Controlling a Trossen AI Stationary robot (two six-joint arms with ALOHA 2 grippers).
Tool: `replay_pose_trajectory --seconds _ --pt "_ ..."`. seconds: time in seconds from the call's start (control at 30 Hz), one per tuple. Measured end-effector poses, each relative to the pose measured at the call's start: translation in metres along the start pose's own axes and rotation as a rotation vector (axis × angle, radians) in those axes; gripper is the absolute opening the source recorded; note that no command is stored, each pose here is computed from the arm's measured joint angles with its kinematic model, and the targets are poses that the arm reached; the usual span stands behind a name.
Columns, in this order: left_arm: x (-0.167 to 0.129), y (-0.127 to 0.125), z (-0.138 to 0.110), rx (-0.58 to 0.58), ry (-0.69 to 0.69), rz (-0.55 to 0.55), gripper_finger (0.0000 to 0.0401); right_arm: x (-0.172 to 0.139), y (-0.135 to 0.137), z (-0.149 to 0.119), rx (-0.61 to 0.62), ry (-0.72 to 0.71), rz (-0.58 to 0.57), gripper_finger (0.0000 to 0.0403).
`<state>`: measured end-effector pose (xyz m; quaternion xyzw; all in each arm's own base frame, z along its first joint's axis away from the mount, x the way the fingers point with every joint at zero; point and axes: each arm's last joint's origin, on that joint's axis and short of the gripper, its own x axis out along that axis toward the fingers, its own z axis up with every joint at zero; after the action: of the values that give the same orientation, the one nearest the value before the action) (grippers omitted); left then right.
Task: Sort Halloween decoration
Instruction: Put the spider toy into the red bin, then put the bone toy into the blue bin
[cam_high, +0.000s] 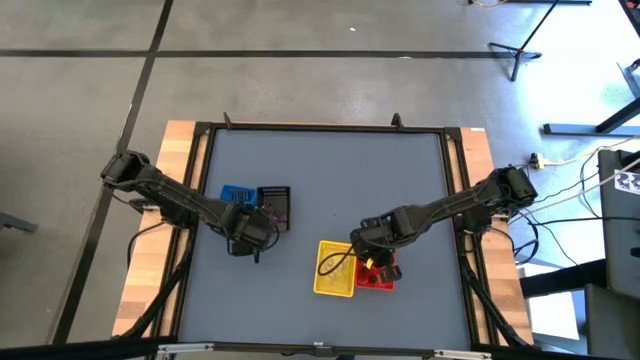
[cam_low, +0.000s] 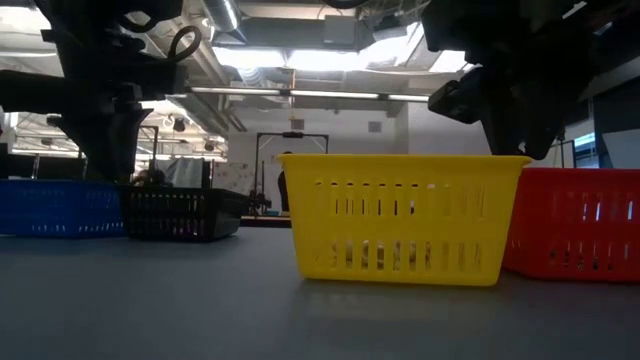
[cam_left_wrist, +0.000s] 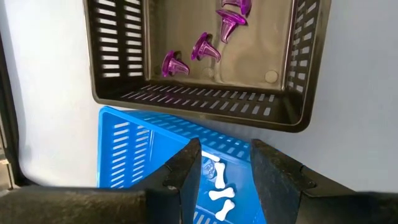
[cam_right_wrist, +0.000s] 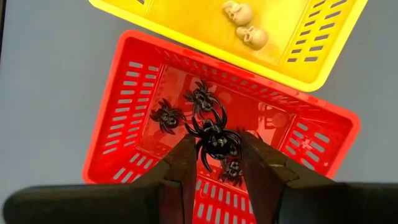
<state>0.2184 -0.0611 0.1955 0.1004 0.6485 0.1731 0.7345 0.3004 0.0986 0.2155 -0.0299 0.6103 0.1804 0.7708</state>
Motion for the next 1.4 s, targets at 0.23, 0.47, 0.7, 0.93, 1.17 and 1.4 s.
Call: replay_pose_trajectory --seconds 0.23,0.47,0.7,0.93,1.17,1.4 --pt "0.0 0.0 0.0 0.0 0.0 0.0 0.0128 0.0 0.0 0.0 0.0 0.0 0.0 0.0106" --pt "0.0 -0.002 0.005 -0.024 -0.053 -0.025 0.0128 0.0 -0.001 0.0 0.0 -0.001 -0.035 0.0114" --pt "-0.003 -0.01 0.022 -0.017 -0.203 -0.139 0.0128 0.0 -0.002 0.0 -0.001 -0.002 -0.053 0.0176" --pt "-0.011 -0.018 0.041 -0.028 -0.389 -0.278 0.0128 0.0 -0.002 0.001 -0.002 -0.012 -0.054 0.0216" --pt "-0.024 -0.025 0.06 -0.047 -0.583 -0.463 0.0128 0.0 -0.002 0.004 -0.007 -0.044 -0.056 0.022" --pt "-0.04 -0.039 0.064 -0.03 -0.701 -0.607 0.0128 -0.001 -0.001 0.01 -0.015 -0.102 -0.053 0.022"
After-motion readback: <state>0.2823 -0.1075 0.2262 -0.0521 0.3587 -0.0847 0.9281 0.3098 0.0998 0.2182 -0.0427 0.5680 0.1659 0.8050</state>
